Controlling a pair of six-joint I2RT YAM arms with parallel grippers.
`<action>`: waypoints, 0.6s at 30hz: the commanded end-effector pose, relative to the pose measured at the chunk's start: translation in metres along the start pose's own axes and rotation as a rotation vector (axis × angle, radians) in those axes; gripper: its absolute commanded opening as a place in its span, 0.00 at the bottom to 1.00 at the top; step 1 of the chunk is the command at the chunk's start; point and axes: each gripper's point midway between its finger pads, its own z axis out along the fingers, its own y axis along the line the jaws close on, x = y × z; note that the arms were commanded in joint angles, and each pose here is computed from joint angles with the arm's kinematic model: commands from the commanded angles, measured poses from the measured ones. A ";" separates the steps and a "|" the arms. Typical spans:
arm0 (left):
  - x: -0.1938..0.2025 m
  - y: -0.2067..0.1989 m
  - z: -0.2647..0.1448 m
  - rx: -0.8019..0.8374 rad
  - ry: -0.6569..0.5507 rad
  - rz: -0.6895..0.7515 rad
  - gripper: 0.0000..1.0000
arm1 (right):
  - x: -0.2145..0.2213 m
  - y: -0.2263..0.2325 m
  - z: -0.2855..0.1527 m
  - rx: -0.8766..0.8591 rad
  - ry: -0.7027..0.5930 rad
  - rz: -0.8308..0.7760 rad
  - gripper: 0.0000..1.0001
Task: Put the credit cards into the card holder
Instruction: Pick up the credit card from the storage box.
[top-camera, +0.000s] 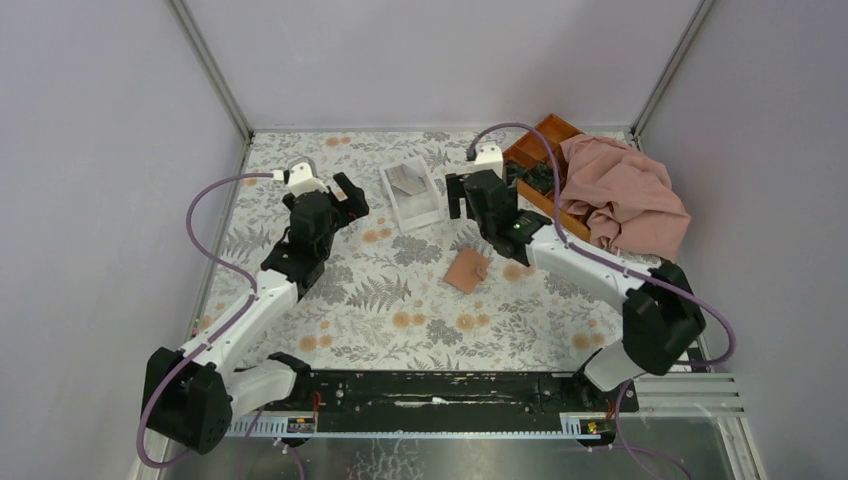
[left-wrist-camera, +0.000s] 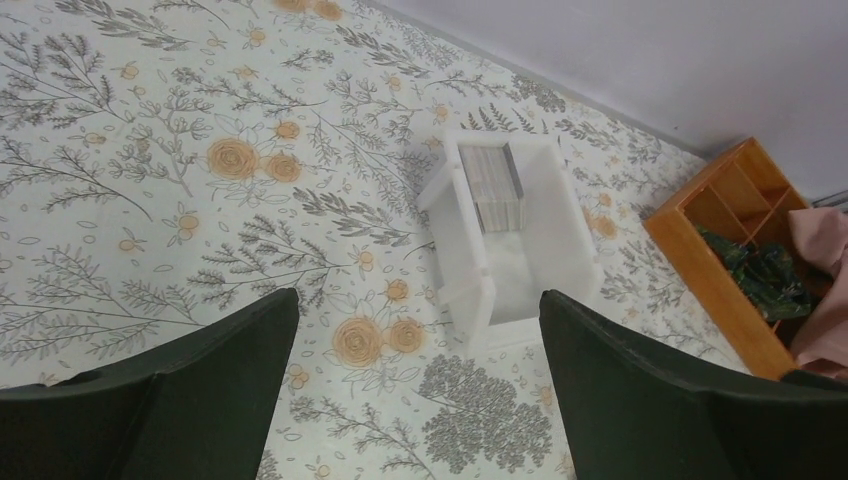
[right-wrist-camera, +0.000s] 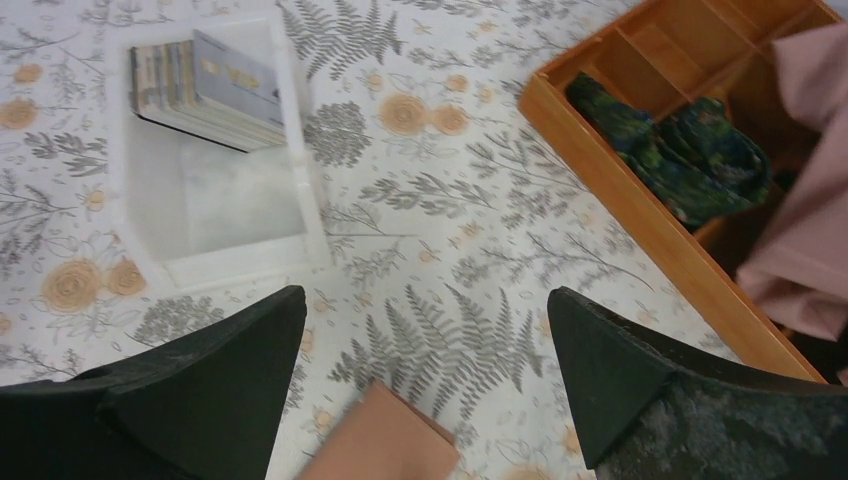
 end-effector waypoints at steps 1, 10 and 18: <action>-0.015 -0.005 0.008 -0.031 -0.036 -0.084 0.98 | -0.037 0.037 0.018 -0.102 -0.055 -0.008 0.99; -0.004 0.019 0.017 -0.108 -0.039 -0.216 0.99 | -0.047 0.099 0.074 -0.226 -0.030 -0.060 0.99; 0.007 0.032 0.025 -0.151 -0.054 -0.286 0.98 | -0.048 0.135 0.118 -0.289 -0.007 -0.090 0.99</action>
